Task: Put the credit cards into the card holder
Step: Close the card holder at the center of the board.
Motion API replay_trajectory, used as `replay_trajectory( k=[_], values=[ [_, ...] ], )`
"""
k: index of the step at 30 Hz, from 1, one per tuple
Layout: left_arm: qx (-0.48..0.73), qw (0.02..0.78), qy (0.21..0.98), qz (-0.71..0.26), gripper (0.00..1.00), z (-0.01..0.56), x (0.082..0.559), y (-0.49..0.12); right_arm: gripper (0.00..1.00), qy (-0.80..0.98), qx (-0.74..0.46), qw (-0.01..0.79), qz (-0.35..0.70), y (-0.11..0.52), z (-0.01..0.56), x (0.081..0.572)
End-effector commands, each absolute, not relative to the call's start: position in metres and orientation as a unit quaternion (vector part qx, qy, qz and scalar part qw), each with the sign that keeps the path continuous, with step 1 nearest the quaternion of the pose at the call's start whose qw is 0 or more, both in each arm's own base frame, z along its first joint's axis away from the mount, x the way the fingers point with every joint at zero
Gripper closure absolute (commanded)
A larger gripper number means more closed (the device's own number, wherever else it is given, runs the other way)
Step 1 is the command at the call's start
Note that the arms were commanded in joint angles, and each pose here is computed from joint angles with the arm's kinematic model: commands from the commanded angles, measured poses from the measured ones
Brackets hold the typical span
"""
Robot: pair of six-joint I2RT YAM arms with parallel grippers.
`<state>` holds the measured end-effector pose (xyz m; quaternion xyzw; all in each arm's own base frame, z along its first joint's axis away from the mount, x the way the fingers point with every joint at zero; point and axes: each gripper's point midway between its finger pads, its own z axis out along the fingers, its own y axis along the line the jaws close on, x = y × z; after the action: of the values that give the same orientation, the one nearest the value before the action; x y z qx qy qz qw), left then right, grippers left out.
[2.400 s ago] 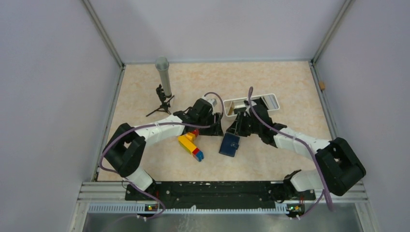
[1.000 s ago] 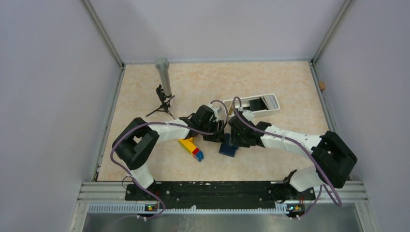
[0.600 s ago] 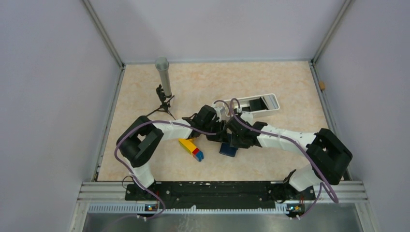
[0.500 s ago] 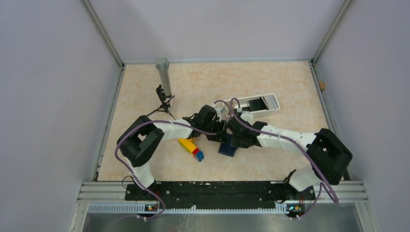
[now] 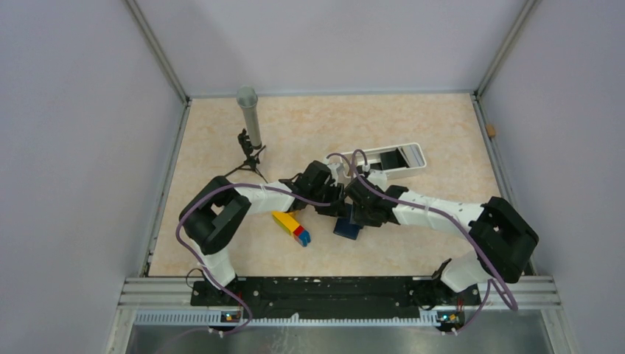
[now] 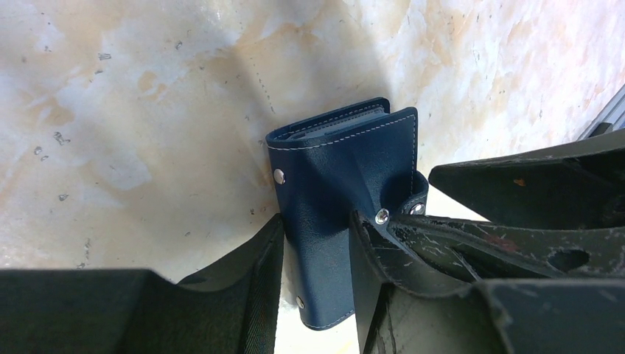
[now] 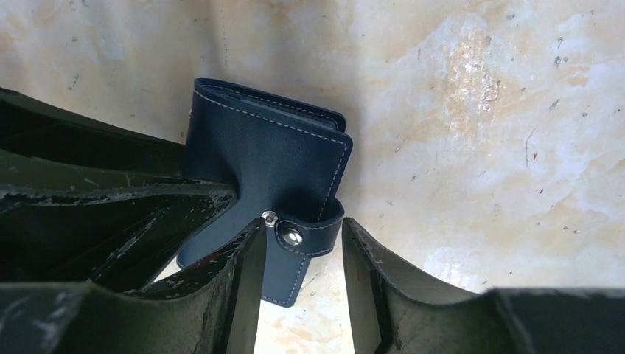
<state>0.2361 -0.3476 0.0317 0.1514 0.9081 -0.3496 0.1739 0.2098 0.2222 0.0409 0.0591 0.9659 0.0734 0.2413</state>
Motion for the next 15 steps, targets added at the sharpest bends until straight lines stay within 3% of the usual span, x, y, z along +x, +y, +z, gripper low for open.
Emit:
replay_trajectory(
  k=[1,15],
  values=[
    [0.15,0.148,0.931,-0.297,0.61,0.002,0.2272,-0.3311,0.59,0.953,0.066,0.276,0.111,0.2399,0.0723,0.2205],
    [0.154,0.149,0.932,-0.293,0.62,0.0017,0.2259,-0.3314,0.64,0.958,0.052,0.269,0.084,0.2475,0.0658,0.2176]
  ],
)
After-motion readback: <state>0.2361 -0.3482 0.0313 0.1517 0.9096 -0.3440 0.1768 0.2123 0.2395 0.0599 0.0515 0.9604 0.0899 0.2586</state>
